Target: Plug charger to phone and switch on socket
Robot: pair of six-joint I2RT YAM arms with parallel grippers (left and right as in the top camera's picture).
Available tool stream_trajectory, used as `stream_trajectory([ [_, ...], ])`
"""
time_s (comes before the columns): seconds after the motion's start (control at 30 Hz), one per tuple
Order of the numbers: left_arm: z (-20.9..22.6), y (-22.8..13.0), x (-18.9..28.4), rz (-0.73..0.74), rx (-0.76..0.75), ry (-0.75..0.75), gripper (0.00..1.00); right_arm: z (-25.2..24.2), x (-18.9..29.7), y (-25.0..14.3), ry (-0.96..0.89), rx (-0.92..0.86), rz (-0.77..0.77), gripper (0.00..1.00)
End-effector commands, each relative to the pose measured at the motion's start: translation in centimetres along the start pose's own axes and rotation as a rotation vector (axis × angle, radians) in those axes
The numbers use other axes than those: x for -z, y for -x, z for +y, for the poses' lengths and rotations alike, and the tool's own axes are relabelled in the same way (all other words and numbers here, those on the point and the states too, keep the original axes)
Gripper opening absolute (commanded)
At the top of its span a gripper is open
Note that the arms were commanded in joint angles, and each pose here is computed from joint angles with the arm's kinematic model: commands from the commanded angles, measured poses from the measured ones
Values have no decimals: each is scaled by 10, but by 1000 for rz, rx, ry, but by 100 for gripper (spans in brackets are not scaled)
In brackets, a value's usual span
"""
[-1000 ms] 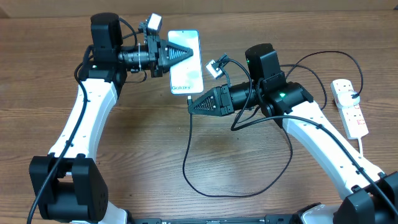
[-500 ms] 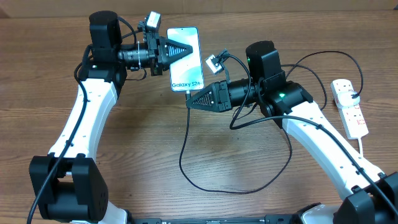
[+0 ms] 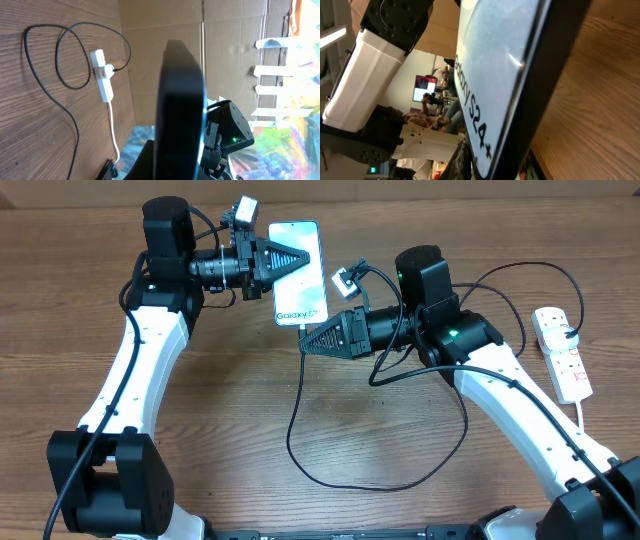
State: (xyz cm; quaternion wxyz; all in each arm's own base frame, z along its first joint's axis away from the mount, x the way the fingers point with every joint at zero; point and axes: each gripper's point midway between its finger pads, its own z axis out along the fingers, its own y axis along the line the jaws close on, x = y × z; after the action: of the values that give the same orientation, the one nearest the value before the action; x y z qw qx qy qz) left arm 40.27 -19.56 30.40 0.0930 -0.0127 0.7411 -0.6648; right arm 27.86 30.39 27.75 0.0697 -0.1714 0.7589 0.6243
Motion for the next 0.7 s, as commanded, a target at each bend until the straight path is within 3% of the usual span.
stream_trajectory([
  [0.0, -19, -10, -1, 53, -28, -37, 4, 2, 4, 5, -31, -32, -42, 4],
  [0.67, -27, -14, -1, 83, -74, -66, 4, -2, 8, 12, -50, -93, -74, 4],
])
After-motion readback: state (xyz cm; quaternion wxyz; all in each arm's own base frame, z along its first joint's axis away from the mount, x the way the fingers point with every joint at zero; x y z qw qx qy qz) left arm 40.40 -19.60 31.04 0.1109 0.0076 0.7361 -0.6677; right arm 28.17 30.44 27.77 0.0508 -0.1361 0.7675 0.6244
